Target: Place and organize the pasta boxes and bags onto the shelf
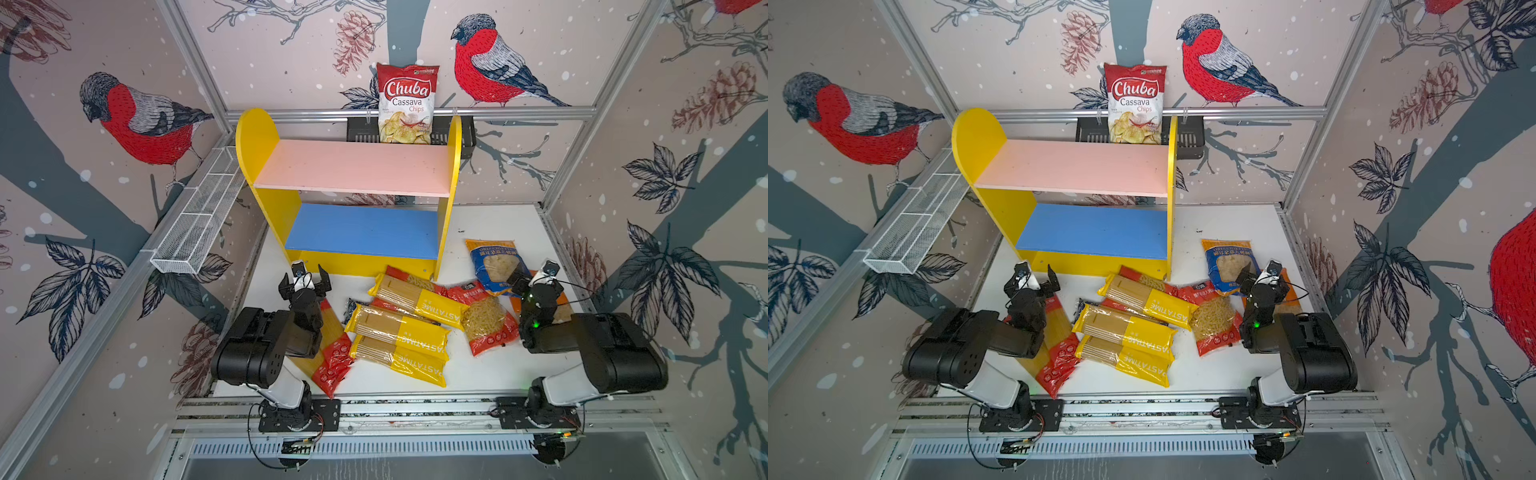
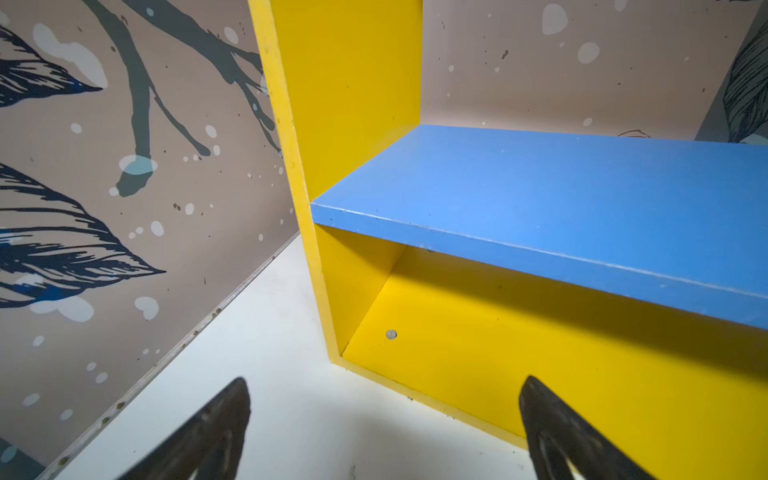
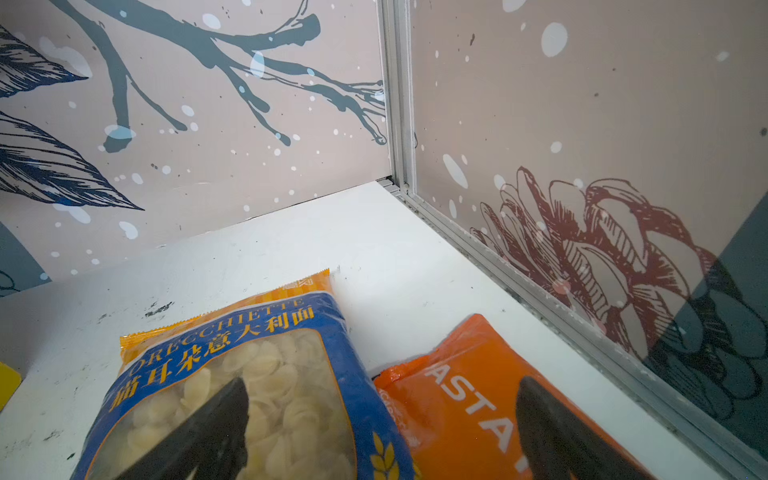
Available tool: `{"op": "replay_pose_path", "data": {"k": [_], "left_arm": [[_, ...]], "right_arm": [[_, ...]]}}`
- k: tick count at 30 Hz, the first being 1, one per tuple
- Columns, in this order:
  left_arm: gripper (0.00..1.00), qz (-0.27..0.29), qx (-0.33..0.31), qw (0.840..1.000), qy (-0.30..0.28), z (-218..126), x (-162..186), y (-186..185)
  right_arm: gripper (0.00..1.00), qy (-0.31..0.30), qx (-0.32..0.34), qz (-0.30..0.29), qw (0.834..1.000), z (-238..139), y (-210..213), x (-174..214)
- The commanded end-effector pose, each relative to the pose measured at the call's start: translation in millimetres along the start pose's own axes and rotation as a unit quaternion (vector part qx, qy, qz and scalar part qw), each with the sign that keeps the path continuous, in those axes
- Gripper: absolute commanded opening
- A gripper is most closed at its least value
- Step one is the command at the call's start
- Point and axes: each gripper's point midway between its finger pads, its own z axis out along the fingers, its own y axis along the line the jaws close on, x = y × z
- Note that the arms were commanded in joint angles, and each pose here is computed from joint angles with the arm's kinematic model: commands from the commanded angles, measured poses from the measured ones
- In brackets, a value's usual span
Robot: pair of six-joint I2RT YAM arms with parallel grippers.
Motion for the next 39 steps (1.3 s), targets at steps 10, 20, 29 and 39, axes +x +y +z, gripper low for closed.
{"op": "replay_pose_path", "data": {"k": [10, 20, 29, 39], "left_arm": [[1.00, 0.002, -0.004, 1.000, -0.014, -0.3, -7.1, 1.5], [0.99, 0.002, -0.003, 1.000, -0.015, -0.3, -7.2, 1.3], [1.00, 0.002, -0.003, 1.000, -0.015, -0.6, -7.3, 1.5], [0.97, -0.014, 0.003, 1.000, -0.002, 4.2, -4.4, 6.6]], "right_arm": [[0.99, -0.008, 0.003, -0.001, 1.000, 0.2, -0.7, -4.1], [0.99, -0.008, 0.004, -0.001, 1.000, 0.2, -0.8, -4.0], [1.00, -0.008, 0.004, -0.001, 1.000, 0.2, -0.7, -4.2], [0.99, -0.015, 0.005, 0.001, 1.000, -0.2, -2.0, -8.3]]}}
